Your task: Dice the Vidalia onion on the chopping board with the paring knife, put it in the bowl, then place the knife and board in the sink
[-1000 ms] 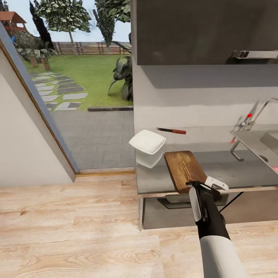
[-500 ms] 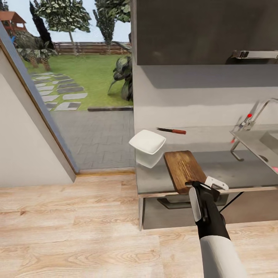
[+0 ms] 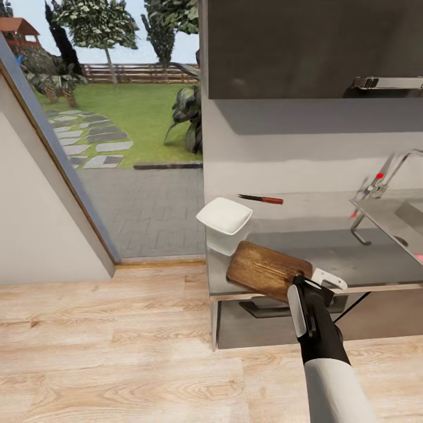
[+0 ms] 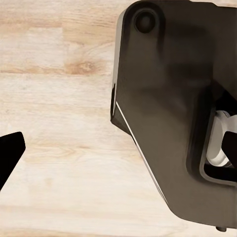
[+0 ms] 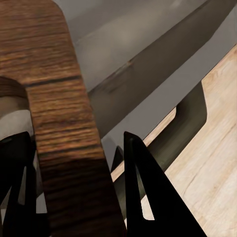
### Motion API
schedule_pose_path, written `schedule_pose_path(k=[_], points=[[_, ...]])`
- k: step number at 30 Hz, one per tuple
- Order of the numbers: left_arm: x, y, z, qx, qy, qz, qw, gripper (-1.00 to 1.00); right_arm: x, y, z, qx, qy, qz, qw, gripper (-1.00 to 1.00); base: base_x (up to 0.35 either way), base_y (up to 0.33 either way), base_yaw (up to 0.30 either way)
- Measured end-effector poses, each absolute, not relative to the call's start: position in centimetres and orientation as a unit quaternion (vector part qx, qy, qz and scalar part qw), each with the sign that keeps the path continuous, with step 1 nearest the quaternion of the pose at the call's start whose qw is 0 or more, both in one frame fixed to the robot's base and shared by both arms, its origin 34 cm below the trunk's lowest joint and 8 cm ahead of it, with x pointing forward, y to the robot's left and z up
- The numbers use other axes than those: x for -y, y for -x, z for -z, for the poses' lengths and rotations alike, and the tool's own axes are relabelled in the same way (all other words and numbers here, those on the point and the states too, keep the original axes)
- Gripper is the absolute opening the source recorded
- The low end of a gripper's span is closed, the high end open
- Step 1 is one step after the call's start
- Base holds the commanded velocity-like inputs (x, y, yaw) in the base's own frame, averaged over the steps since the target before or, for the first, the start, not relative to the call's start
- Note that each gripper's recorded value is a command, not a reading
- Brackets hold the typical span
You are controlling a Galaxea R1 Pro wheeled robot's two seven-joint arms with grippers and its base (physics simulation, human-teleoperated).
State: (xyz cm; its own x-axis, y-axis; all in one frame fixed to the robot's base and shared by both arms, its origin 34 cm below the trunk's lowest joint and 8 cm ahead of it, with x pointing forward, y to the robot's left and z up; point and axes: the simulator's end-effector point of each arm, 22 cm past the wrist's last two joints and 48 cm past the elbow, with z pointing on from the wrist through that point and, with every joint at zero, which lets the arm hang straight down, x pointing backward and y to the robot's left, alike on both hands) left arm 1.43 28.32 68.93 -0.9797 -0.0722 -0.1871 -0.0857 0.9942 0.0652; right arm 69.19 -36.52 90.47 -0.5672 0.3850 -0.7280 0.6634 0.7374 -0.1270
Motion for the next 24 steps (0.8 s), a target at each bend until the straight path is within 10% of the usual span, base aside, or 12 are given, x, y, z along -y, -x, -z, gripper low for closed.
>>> schedule_pose_path(k=[24], points=[[-28.32,-1.91,-68.77,-0.994,0.04,-0.036,0.1,1.0,36.5,-69.18,-91.25,-0.863,-0.304,0.195,0.353,-1.0,0.0,0.0,-0.028]])
